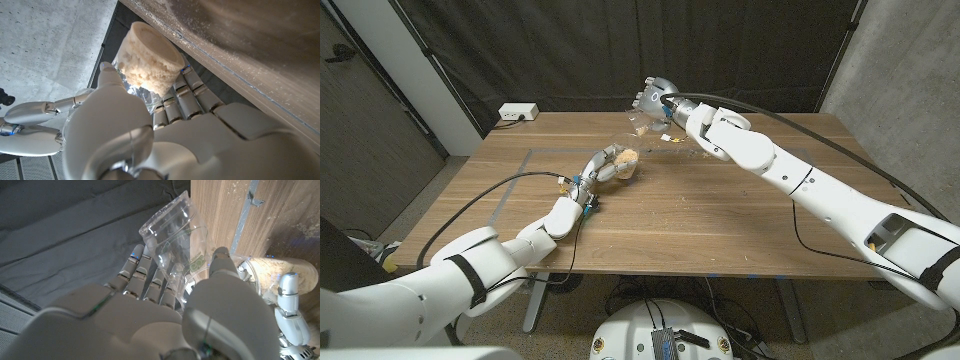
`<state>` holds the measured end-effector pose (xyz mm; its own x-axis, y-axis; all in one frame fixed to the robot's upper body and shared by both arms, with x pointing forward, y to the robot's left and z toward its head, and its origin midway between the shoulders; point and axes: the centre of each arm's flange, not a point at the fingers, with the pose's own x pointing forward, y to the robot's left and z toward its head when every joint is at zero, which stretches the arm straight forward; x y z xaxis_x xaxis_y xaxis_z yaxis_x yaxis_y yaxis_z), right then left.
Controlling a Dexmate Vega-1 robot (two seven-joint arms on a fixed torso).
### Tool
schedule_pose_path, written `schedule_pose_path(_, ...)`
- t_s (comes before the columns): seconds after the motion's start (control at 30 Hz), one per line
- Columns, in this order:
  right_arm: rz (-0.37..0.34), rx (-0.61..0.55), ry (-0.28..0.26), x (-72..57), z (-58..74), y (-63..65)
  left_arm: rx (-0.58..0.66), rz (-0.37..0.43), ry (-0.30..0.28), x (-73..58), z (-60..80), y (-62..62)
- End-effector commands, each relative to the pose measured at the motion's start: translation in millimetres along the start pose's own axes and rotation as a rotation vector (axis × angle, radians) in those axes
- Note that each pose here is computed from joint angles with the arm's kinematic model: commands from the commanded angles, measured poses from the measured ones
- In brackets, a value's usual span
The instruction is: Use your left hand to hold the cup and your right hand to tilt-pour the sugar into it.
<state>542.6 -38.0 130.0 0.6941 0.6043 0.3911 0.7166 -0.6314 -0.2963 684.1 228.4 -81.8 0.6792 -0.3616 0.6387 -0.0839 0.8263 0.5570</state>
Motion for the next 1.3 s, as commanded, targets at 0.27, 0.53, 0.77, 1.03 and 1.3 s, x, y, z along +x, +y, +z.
schedule_pose_path(0.27, 0.003, -0.057, -0.004, 2.6, -3.6, -7.9, -0.009, 0.018, 0.002, 0.6, 0.6, -1.1)
schedule_pose_path(0.53, 0.008, -0.070, -0.008, -0.4, -2.6, -10.3, -0.008, 0.032, -0.039, -1.5, 7.4, -2.1)
schedule_pose_path(0.77, 0.016, -0.101, -0.013, -2.5, -0.4, -16.6, -0.014, 0.037, -0.062, 0.4, 13.1, -5.4)
schedule_pose_path(1.03, 0.037, -0.146, -0.031, -5.3, 4.2, -23.1, -0.021, 0.047, -0.066, -3.7, 12.6, -7.0)
schedule_pose_path(1.3, 0.043, -0.161, -0.044, -6.7, 5.9, -29.1, -0.025, 0.053, -0.068, -7.7, 11.8, -9.2)
